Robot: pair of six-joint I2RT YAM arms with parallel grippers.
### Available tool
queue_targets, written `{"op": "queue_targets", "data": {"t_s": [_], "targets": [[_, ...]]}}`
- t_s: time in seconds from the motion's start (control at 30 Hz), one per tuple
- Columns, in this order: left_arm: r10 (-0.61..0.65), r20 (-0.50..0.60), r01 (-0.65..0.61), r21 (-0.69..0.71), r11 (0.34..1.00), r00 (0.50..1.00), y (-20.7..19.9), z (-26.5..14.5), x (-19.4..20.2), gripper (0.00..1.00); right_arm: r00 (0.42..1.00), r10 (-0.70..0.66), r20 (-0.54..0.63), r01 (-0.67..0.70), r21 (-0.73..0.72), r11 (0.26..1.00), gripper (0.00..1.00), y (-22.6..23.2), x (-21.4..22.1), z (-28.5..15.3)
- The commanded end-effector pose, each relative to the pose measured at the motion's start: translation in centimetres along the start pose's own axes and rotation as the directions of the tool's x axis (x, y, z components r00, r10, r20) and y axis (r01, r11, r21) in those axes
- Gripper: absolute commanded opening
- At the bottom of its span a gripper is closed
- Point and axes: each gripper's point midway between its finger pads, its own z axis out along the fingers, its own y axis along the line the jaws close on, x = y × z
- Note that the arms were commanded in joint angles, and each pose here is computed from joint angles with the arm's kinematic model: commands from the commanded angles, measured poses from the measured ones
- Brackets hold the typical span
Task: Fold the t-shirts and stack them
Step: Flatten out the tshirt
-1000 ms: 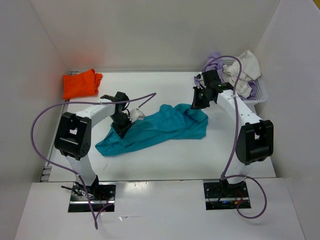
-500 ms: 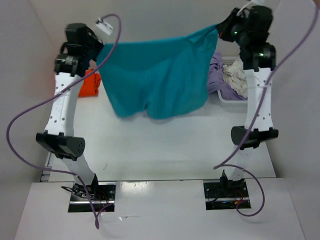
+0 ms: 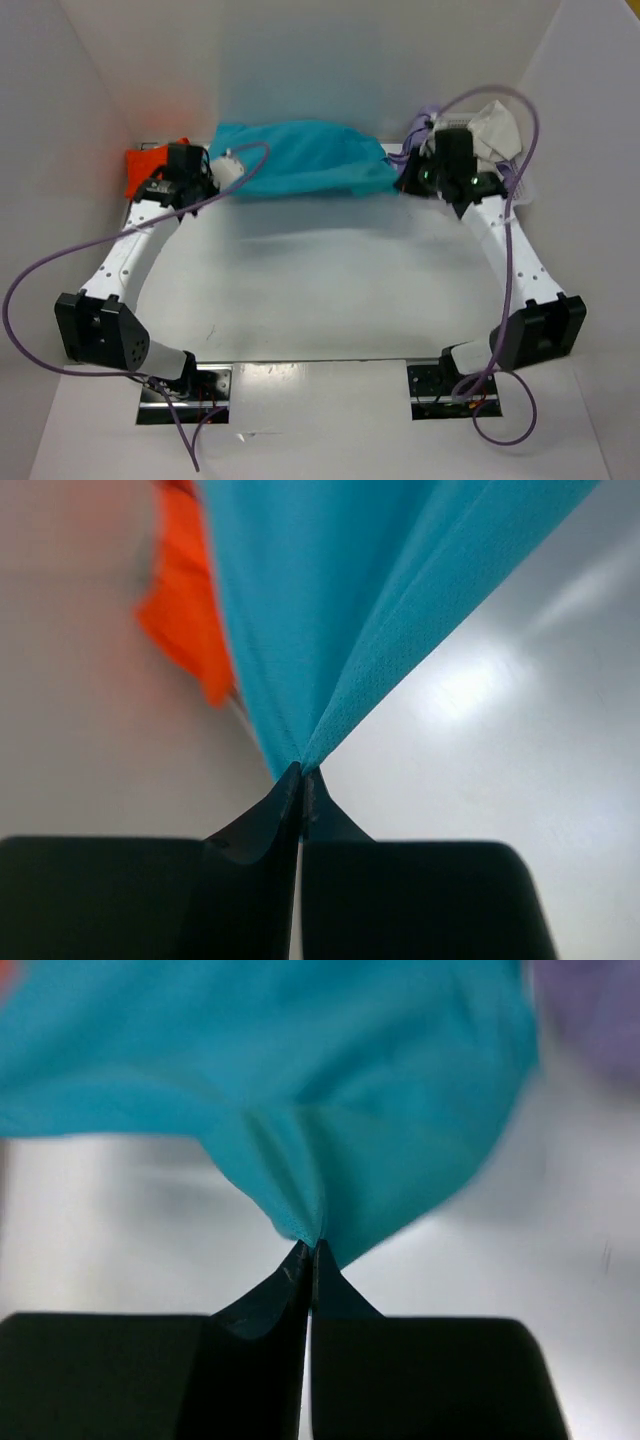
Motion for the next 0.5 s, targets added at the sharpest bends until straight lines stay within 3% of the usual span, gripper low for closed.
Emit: {"op": "queue_targets", "data": {"t_s": [0.0,0.13,0.17,0.23,0.47], "targets": [[0.064,-0.091,-0.058,0.068,0.996,0.994,-3.6,-1.2,4.4,0.0,0.994,0.104,-0.044,-0.104,0.014,0.995,0.0,0.2,6.5,-2.8],[0.116,-0.215,-0.063,0.24,0.969,0.97,-10.4,-1.5,10.2,0.0,0.925,0.28,-0.256,-0.278,0.044,0.96,0.0,1.2,17.9,-4.4],[0.124,-0.229,-0.063,0.257,0.964,0.966,-11.2,-1.5,11.0,0.0,0.883,0.332,-0.333,-0.326,0.075,0.942,0.0,1.5,21.7,-4.6],[0.145,-0.286,-0.05,0.316,0.947,0.947,-13.7,-2.1,13.8,0.0,0.84,0.376,-0.392,-0.364,0.107,0.925,0.0,1.5,25.2,-5.9],[0.118,-0.386,0.063,0.425,0.903,0.915,-18.1,-5.1,17.5,0.0,0.779,0.437,-0.449,-0.419,0.145,0.896,0.0,2.2,28.9,-7.0]]}}
